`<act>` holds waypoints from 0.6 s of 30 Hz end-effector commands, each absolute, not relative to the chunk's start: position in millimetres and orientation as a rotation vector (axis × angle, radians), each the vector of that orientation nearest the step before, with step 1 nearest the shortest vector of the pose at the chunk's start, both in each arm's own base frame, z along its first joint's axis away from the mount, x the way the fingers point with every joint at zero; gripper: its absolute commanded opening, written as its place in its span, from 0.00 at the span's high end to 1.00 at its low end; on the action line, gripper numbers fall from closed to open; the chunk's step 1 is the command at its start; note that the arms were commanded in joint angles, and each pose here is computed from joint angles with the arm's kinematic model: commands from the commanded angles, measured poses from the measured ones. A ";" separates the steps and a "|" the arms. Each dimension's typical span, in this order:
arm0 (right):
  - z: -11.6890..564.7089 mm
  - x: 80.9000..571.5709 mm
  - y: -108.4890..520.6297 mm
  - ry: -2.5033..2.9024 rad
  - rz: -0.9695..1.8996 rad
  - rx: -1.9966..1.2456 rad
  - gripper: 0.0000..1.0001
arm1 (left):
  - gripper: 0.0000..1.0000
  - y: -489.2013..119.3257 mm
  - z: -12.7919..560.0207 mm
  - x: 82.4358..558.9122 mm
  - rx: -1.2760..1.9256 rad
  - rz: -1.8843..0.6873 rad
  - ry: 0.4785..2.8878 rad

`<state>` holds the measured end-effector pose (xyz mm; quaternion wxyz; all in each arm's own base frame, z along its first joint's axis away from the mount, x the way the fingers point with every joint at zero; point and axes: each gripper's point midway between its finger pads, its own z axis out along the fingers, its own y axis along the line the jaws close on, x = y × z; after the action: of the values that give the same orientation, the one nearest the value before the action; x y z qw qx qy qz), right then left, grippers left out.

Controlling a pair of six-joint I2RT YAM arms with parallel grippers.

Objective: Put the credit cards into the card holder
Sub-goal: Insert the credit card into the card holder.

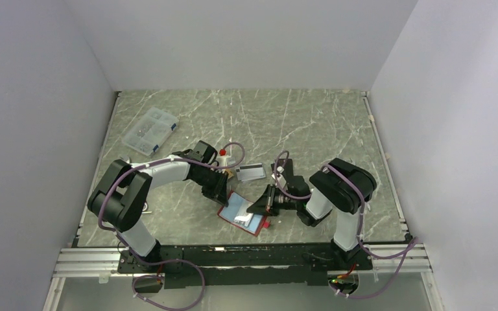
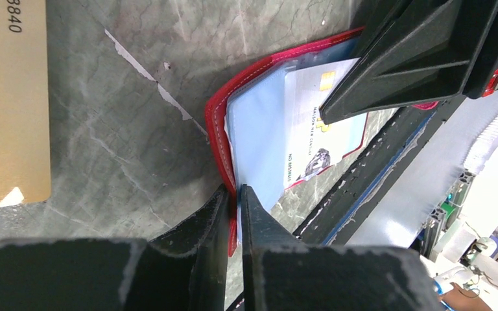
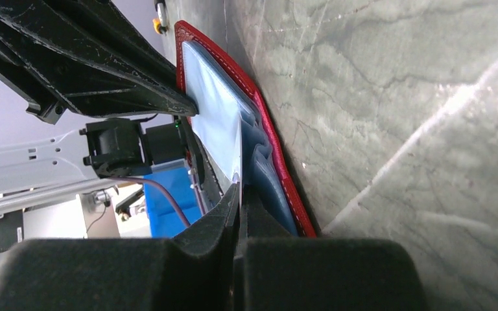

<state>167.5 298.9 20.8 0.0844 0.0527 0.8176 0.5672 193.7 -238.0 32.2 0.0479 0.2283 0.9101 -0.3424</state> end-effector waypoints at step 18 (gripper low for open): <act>13.5 182.5 302.3 2.417 1.461 0.218 0.96 | 0.68 -254.2 41.6 181.7 0.649 -1.231 2.767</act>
<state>167.3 306.4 21.1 0.1139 0.0657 0.8264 0.5475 188.2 -243.6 29.1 0.0324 0.2035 0.9090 -0.3623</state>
